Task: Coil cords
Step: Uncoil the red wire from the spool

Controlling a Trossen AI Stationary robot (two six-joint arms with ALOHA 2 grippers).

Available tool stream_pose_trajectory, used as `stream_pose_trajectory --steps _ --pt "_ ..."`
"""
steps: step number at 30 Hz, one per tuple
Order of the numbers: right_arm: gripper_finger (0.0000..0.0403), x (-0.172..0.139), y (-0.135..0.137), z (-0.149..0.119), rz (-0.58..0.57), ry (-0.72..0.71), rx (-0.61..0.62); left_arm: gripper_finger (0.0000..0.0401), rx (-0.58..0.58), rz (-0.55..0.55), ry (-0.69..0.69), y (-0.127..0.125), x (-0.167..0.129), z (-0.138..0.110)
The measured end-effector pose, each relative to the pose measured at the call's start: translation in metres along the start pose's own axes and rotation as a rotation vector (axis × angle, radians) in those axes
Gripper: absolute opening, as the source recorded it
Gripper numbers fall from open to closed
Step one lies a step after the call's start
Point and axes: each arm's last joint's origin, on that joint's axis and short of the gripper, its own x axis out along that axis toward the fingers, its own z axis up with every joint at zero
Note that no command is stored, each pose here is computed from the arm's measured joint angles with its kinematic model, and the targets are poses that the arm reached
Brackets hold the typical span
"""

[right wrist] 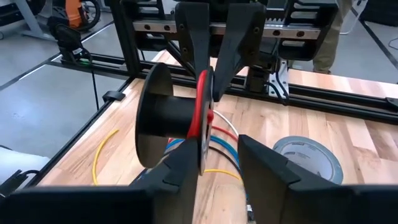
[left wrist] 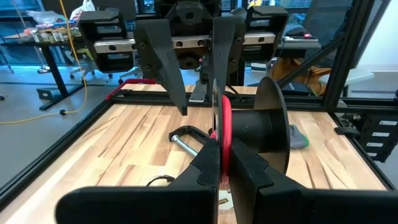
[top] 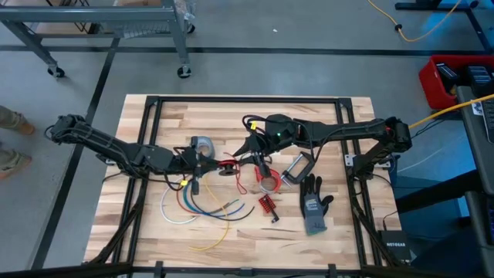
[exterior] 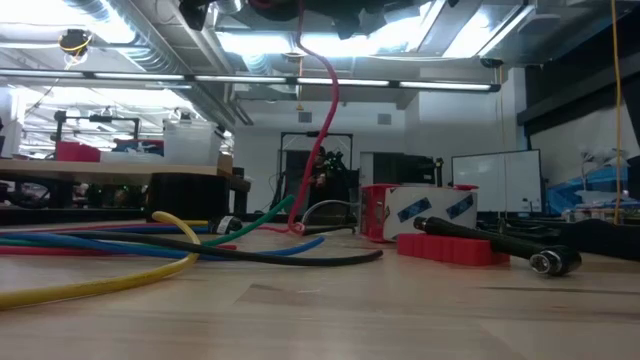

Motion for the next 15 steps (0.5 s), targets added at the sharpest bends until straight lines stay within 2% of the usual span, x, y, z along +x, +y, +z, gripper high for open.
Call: stream_pose_trajectory --steps 8,15 --pt "0.0012 0.0001 0.0005 -0.0003 0.008 0.003 0.001 0.0005 0.001 0.000 0.002 0.0001 0.0000 -0.0002" --pt "0.0007 0.0001 0.0005 -0.0003 0.006 0.003 0.001 0.0013 0.000 0.001 0.002 0.0001 0.0001 -0.0002"
